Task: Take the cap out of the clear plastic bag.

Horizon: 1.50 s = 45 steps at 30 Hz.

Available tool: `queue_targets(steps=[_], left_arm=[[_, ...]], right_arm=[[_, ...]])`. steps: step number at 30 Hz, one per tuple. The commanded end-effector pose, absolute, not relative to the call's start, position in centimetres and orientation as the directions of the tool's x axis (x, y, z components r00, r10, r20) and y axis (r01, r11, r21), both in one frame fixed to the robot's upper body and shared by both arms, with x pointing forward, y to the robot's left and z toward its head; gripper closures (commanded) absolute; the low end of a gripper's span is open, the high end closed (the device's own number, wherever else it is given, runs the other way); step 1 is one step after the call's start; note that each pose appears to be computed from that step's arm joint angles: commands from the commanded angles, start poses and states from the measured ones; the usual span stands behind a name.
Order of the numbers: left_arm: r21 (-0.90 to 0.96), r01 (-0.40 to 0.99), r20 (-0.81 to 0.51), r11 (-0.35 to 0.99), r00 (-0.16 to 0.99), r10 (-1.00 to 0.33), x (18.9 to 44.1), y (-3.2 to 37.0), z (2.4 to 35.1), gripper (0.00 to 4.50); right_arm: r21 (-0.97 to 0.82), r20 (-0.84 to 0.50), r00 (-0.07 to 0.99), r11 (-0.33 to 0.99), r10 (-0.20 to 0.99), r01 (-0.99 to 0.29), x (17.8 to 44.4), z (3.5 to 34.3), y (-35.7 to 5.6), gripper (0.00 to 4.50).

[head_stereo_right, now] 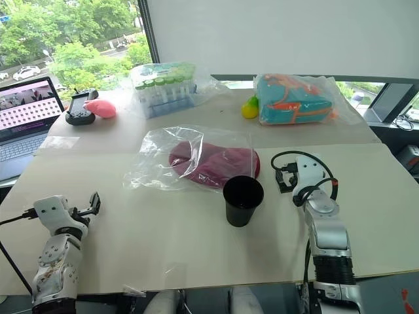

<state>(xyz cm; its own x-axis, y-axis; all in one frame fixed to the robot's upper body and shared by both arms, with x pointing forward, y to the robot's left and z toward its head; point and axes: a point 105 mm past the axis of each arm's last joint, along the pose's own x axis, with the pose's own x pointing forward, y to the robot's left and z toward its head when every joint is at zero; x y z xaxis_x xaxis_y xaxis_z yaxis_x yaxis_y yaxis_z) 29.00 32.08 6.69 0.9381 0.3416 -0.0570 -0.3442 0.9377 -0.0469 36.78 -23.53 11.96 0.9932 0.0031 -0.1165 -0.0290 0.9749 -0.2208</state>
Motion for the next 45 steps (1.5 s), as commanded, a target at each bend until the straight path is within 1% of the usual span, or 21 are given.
queue_targets(steps=[1,3,6,8,9,10,11,14,16,20,23,24,25,27,28,30,33,36,39,43,45], left_arm=[[-0.031,-0.321,-0.092,0.947,0.944,0.317,28.7,32.0,5.8,0.05],[-0.034,-0.207,-0.065,0.978,0.977,0.205,29.1,30.4,6.4,0.05],[0.031,0.016,-0.038,0.999,0.999,-0.015,29.3,27.7,7.7,0.05],[0.112,0.222,-0.052,0.968,0.975,-0.218,28.6,25.5,8.9,0.05],[0.125,0.313,-0.06,0.941,0.949,-0.308,28.1,24.7,9.7,0.05],[0.128,0.371,-0.067,0.92,0.928,-0.365,27.7,24.1,10.2,0.05],[0.125,0.399,-0.07,0.909,0.917,-0.393,27.5,23.8,10.5,0.05],[0.193,0.637,-0.183,0.746,0.77,-0.611,24.8,21.8,12.2,0.05],[0.198,0.724,-0.234,0.661,0.69,-0.685,23.6,20.7,12.8,0.05],[0.193,0.8,-0.255,0.568,0.6,-0.759,22.7,19.1,14.1,0.05],[0.195,0.82,-0.242,0.538,0.572,-0.784,23.0,18.2,14.9,0.05],[0.194,0.823,-0.236,0.534,0.567,-0.789,23.2,18.0,15.1,0.05],[0.194,0.828,-0.231,0.526,0.56,-0.796,23.4,17.7,15.4,0.05],[0.191,0.839,-0.231,0.51,0.543,-0.807,23.6,17.4,15.4,0.05],[0.192,0.842,-0.233,0.505,0.539,-0.81,23.7,17.3,15.4,0.05],[0.19,0.845,-0.235,0.5,0.534,-0.812,23.9,17.3,15.3,0.05],[0.186,0.852,-0.236,0.489,0.522,-0.82,24.2,17.0,15.2,0.05],[0.172,0.855,-0.234,0.49,0.519,-0.822,24.5,16.9,15.0,0.05],[0.16,0.86,-0.234,0.484,0.509,-0.828,24.4,16.7,14.9,0.05],[0.147,0.864,-0.246,0.481,0.503,-0.829,24.2,16.8,14.7,0.05],[0.145,0.867,-0.249,0.477,0.499,-0.83,24.2,16.7,14.7,0.05]], right_arm=[[-0.233,-0.065,0.998,0.972,0.01,-0.025,36.9,13.5,-23.4,0.0],[-0.236,-0.069,0.998,0.971,0.014,-0.03,36.8,13.4,-23.4,0.0],[-0.241,-0.078,0.997,0.969,0.028,-0.046,36.7,13.3,-23.2,0.0],[-0.25,-0.085,0.996,0.966,0.041,-0.061,36.8,13.5,-23.0,0.0],[-0.253,-0.087,0.995,0.965,0.048,-0.068,36.9,13.7,-22.9,0.0],[-0.255,-0.09,0.995,0.964,0.052,-0.073,37.0,13.8,-22.9,0.0],[-0.255,-0.091,0.994,0.964,0.054,-0.076,37.1,13.9,-22.9,0.0],[-0.283,-0.14,0.982,0.945,0.127,-0.163,37.0,15.0,-23.0,0.0],[-0.303,-0.185,0.97,0.93,0.157,-0.208,36.4,15.8,-23.8,0.0],[-0.353,-0.333,0.911,0.863,0.245,-0.361,33.9,17.3,-25.2,0.0],[-0.361,-0.462,0.824,0.778,0.33,-0.514,31.5,18.0,-25.8,0.0],[-0.331,-0.509,0.777,0.749,0.37,-0.574,30.4,18.1,-25.7,0.0],[-0.29,-0.547,0.712,0.698,0.441,-0.655,29.0,18.6,-25.3,0.0],[-0.163,-0.579,0.542,0.565,0.609,-0.809,25.8,19.3,-23.4,0.0],[-0.13,-0.59,0.475,0.504,0.653,-0.854,24.7,19.4,-22.7,0.0],[-0.107,-0.608,0.413,0.445,0.678,-0.889,23.7,19.1,-22.1,0.0],[-0.132,-0.603,0.415,0.428,0.682,-0.894,23.9,18.3,-21.2,0.0],[-0.133,-0.589,0.405,0.41,0.699,-0.902,23.6,16.7,-19.7,0.0],[-0.159,-0.542,0.469,0.463,0.697,-0.872,24.4,15.9,-18.9,0.0],[-0.147,-0.513,0.508,0.512,0.692,-0.846,24.8,14.9,-18.3,0.0],[-0.156,-0.494,0.545,0.548,0.677,-0.822,25.3,14.5,-18.0,0.0]])
